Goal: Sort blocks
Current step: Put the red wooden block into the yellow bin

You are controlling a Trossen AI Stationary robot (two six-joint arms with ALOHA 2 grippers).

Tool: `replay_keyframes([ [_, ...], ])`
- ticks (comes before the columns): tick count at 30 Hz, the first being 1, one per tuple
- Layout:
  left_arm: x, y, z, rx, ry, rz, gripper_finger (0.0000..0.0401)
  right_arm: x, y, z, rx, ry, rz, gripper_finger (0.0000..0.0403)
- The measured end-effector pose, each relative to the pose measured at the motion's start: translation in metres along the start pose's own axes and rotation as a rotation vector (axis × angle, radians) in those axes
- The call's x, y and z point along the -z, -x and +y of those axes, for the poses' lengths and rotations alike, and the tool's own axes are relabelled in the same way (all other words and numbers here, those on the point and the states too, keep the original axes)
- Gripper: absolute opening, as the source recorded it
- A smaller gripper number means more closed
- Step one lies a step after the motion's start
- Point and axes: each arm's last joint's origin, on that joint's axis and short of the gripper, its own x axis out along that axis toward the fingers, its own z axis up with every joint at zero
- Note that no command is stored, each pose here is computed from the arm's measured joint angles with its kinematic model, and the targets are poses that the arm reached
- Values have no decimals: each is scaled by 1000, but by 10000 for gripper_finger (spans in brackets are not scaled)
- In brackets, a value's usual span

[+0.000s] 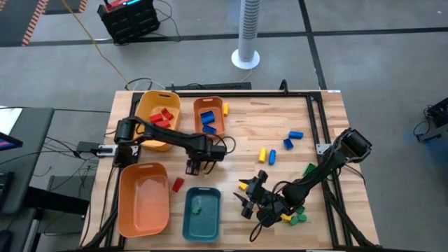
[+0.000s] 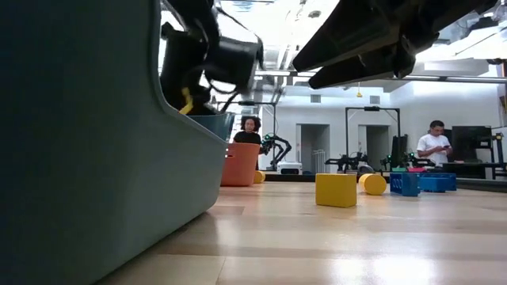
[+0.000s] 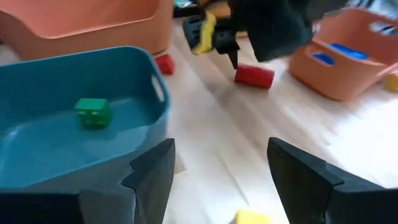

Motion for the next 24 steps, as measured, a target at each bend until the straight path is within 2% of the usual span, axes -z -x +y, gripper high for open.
replay_keyframes([
  [5,-1,43,8,-108,-23,-255,191,3,3,-2,50,12,-16,270],
  [9,1,59,13,-92,89,-372,190,3,2,-3,54,8,-17,270],
  [14,-4,53,14,-1,271,-379,189,2,0,-4,60,5,-17,270],
  [18,-8,40,10,60,340,-324,189,2,0,-4,59,4,-18,270],
  [21,-10,37,10,48,360,-321,189,2,0,-4,60,6,-17,270],
  [24,-9,31,13,-20,386,-278,193,3,1,-3,57,9,-16,270],
])
